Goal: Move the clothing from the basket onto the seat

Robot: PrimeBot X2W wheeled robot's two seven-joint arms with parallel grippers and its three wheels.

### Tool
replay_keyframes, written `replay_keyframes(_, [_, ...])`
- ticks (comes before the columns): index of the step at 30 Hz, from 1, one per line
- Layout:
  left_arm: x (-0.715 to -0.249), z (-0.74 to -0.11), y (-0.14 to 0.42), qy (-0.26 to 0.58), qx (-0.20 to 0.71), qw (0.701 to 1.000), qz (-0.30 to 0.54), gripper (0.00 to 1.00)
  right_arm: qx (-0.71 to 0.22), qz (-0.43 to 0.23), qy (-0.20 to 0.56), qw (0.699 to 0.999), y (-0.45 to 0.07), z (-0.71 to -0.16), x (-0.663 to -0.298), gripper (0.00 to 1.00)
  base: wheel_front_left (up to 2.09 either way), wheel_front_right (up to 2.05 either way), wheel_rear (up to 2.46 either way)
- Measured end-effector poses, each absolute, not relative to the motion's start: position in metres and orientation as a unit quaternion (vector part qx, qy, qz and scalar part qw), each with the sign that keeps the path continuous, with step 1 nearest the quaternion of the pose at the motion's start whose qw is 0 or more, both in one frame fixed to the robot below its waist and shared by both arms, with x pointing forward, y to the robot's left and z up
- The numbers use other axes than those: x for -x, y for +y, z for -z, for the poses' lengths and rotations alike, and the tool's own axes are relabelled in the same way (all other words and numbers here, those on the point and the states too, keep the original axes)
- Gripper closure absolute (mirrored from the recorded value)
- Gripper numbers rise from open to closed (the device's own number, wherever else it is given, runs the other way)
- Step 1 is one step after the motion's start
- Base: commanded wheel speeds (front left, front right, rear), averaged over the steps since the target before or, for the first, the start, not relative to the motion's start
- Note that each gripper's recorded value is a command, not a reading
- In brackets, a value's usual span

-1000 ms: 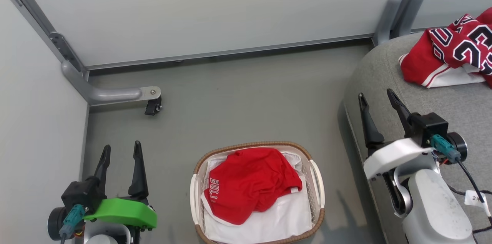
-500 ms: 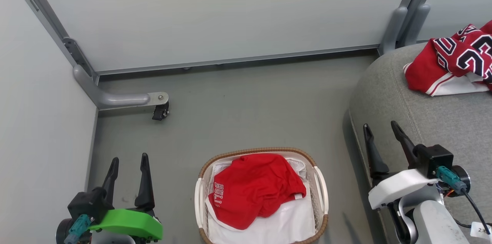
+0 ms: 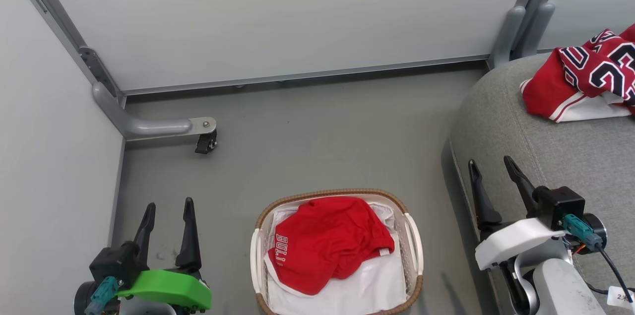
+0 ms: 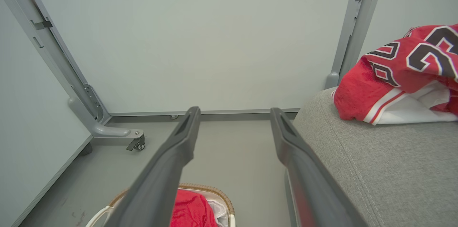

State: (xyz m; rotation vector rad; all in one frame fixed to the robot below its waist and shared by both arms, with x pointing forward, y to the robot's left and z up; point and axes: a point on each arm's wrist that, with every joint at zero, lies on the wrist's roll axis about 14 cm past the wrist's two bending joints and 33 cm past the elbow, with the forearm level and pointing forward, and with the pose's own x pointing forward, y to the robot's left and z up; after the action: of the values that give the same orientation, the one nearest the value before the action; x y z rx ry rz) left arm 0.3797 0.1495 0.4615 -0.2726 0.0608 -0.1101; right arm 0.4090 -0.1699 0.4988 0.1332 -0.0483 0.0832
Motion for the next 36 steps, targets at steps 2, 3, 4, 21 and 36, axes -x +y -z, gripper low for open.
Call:
replay_keyframes(2, [-0.380,-0.461,0.149,0.031,0.136,0.989,0.055,0.00,-0.067,-0.041,-0.024,0.997,-0.170,-0.498,-0.409,0.00,0.00,0.00,0.00])
replay_keyframes(3, [-0.380,-0.461,0.149,0.031,0.136,0.989,0.055,0.00,-0.067,-0.042,-0.024,0.997,-0.170,-0.498,-0.409,0.00,0.00,0.00,0.00])
replay_keyframes(4, [-0.380,-0.461,0.149,0.031,0.136,0.989,0.055,0.00,-0.067,-0.042,-0.023,0.997,-0.170,-0.498,-0.409,0.00,0.00,0.00,0.00])
replay_keyframes(21, [-0.384,-0.457,0.142,0.038,0.134,0.988,0.066,0.00,-0.066,-0.042,-0.021,0.997,-0.170,-0.496,-0.413,0.00,0.00,0.00,0.00])
replay_keyframes(36, [-0.436,-0.420,0.054,0.101,0.081,0.970,0.204,0.00,-0.051,-0.006,-0.043,0.998,-0.197,-0.502,-0.455,0.00,0.00,0.00,0.00])
